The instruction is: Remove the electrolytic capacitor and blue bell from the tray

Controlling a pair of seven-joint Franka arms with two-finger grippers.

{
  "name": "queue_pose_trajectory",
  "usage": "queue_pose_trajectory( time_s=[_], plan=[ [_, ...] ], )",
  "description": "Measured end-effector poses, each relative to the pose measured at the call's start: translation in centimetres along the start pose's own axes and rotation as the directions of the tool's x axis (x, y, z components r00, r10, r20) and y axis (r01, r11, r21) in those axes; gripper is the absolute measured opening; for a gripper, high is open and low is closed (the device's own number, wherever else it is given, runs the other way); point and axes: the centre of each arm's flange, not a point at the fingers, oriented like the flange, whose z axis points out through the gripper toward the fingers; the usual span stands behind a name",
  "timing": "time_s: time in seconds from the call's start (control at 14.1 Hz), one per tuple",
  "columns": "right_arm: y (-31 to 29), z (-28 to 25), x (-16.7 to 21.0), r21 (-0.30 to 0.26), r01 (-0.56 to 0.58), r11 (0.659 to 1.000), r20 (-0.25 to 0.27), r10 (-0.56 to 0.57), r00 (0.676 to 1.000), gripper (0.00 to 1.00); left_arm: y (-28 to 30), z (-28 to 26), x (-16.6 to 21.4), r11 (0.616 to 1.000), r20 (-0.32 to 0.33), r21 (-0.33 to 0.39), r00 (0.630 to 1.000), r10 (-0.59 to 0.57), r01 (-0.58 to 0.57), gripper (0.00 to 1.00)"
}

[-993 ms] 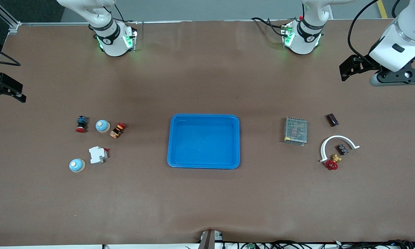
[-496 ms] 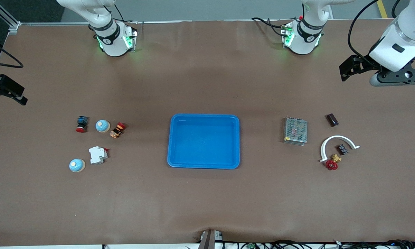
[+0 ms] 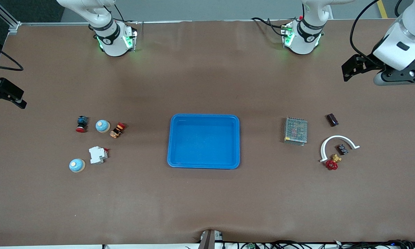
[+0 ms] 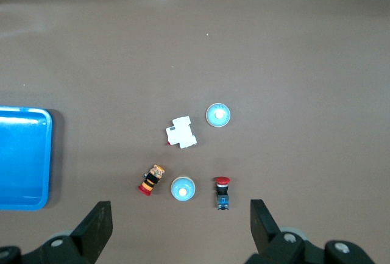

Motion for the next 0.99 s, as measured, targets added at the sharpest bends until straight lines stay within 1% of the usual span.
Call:
queue_pose_trajectory(
  time_s=[0.64,0.99],
  plan=[
    [0.58,0.13,-0.08,-0.001,0.003,1.0,0.004,-0.003,1.0,1.0,-0.03,-0.05,0.38,1.0,-0.002,-0.005,1.0,0.0,0.0,1.0],
    [0.61,0.16,-0.08,-0.001,0.003,1.0,0.004,-0.003,1.0,1.0,0.14,-0.19,0.34,0.998,0.006,-0.061,1.0,-0.002,0.002,1.0]
  ],
)
